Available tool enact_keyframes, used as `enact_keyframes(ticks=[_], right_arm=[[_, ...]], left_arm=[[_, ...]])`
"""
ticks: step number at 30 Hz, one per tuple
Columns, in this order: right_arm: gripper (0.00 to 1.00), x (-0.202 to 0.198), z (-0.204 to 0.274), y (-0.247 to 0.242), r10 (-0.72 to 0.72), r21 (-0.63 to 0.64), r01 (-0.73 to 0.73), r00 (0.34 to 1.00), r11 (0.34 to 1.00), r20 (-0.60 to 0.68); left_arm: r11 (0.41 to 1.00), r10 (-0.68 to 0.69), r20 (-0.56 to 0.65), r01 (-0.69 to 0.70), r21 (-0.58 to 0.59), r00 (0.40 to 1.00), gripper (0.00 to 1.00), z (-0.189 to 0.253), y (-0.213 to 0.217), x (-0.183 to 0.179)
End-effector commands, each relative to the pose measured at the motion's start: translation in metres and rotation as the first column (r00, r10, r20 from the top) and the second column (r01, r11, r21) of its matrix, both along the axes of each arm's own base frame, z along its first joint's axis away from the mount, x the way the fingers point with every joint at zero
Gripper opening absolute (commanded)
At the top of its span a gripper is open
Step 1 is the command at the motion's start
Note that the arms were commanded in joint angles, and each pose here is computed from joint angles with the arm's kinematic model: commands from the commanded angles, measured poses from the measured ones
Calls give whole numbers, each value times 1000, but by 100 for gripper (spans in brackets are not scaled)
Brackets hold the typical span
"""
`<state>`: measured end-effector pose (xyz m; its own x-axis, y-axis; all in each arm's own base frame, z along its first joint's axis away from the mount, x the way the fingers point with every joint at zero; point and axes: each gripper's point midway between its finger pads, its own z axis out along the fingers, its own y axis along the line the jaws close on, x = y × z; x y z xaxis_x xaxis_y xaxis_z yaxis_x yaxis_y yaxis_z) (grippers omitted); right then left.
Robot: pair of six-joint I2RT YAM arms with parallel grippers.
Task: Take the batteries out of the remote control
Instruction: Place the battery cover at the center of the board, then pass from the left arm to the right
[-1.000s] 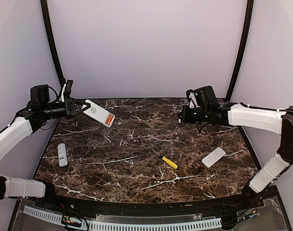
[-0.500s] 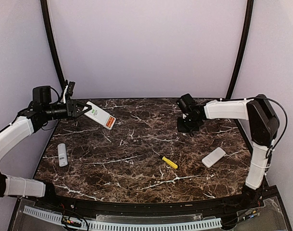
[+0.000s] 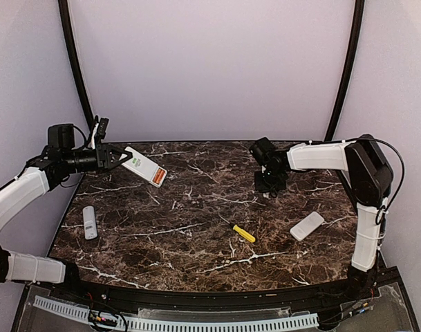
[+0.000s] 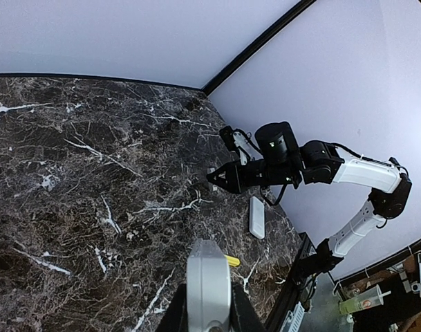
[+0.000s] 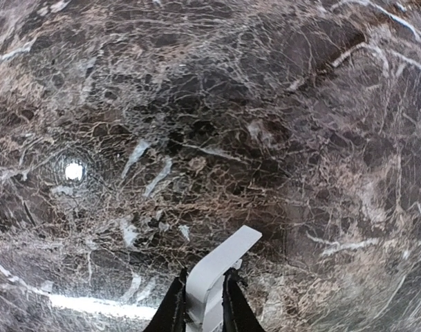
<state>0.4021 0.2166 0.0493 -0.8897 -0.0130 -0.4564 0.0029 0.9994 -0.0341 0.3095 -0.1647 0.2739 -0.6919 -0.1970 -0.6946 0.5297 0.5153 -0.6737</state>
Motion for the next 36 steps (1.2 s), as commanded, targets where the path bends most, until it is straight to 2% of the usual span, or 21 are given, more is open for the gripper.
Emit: enact_keyframes(ticks=[1, 5, 13, 21, 25, 29, 36], right_arm=[[25, 4, 0, -2, -20, -5, 20, 1000, 1000, 3], [31, 4, 3, -1, -21, 9, 21, 1000, 1000, 10], [53, 3, 12, 0, -11, 28, 10, 1000, 1000, 28], [85, 2, 19, 19, 62, 160, -69, 997, 985, 45], [87, 0, 26, 21, 68, 180, -77, 996, 981, 56], [87, -7, 54, 35, 156, 253, -190, 977, 949, 147], [89, -47, 124, 89, 403, 297, -508, 846, 809, 350]], left_arm=[[999, -27, 14, 27, -16, 1000, 0, 2, -4, -4], [999, -31, 17, 31, -15, 999, 0, 3, -5, -5], [999, -37, 16, 37, -8, 999, 0, 2, -8, -7], [999, -48, 8, 48, 0, 999, 0, 0, -12, -10], [999, -54, 9, 54, 8, 998, 0, -1, -14, -12], [997, -70, -4, 70, 21, 998, 0, -6, -21, -14], [985, -156, -72, 160, 61, 985, 0, -26, -48, -23]])
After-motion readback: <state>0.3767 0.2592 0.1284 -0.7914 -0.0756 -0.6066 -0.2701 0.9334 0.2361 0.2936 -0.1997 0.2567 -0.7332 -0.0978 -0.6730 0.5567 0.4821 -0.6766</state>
